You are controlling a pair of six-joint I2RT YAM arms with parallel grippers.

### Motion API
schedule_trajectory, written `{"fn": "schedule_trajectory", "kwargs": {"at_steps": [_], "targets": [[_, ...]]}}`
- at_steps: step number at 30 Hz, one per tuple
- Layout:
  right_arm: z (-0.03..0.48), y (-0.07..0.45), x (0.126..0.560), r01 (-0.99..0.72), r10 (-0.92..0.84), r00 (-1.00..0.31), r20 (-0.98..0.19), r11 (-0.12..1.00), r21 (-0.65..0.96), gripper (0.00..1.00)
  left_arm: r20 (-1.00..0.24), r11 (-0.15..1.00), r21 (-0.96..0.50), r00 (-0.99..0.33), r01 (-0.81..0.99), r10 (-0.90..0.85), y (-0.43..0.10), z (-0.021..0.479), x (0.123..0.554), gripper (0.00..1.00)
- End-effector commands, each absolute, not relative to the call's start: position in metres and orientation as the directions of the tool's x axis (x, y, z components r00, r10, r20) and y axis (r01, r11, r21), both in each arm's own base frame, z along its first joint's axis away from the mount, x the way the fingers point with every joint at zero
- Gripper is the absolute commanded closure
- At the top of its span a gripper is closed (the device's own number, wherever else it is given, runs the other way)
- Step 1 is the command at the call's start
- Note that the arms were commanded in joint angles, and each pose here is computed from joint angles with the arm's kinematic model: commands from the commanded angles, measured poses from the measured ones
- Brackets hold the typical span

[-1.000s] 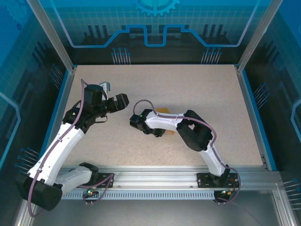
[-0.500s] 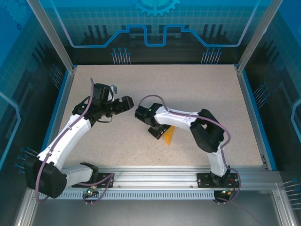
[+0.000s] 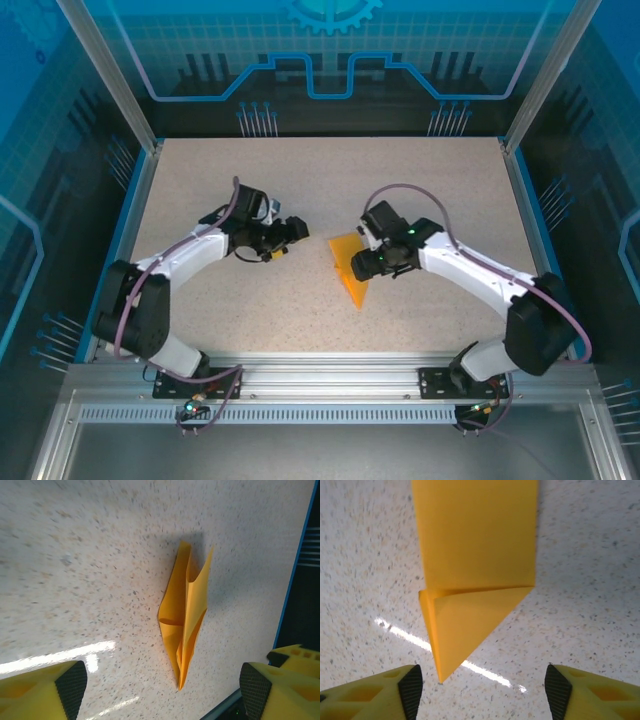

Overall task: Fold a paper plane with a square sheet of paper (fold left side to right side)
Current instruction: Turn over the paper at the center of the table, then fold the wing for the fifth time at the center of the table.

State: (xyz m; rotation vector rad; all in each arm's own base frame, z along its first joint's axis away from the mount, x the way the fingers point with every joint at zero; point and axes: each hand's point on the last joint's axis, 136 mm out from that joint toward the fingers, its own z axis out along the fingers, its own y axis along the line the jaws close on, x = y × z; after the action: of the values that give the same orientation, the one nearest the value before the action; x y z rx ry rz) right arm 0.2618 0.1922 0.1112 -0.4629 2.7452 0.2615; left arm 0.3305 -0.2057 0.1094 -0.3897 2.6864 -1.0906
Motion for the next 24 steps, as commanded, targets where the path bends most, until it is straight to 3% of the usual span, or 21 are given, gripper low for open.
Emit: {"fn": "schedule_trajectory", "kwargs": {"at_steps": [1,11,16,21,24], "targets": [[0.124,0.194,0.272,-0.307,-0.171,-0.875,-0.452,0.919,0.248,0.27,-0.065,0.64,-0.759,-0.964,-0.12,-0.258,-0.242,0.11,0.333,0.17],[0.127,0.161,0.273,-0.183,0.102,-0.856,-0.507,0.858,0.481,0.0,-0.002,0.645,-0.756,-0.986,-0.109,-0.169,-0.3,0.07,0.343,0.22],[0.129,0.158,0.271,-0.201,0.106,-0.848,-0.519,0.842,0.5,0.0,0.013,0.645,-0.757,-0.989,-0.105,-0.146,-0.312,0.057,0.346,0.27],[0.126,0.162,0.268,-0.222,0.089,-0.859,-0.505,0.822,0.524,0.0,-0.005,0.643,-0.762,-0.993,-0.075,-0.122,-0.317,0.051,0.352,0.47],[0.126,0.166,0.27,-0.235,0.084,-0.866,-0.494,0.802,0.549,0.0,-0.034,0.649,-0.76,-0.994,-0.039,-0.1,-0.317,0.051,0.354,0.67]]}}
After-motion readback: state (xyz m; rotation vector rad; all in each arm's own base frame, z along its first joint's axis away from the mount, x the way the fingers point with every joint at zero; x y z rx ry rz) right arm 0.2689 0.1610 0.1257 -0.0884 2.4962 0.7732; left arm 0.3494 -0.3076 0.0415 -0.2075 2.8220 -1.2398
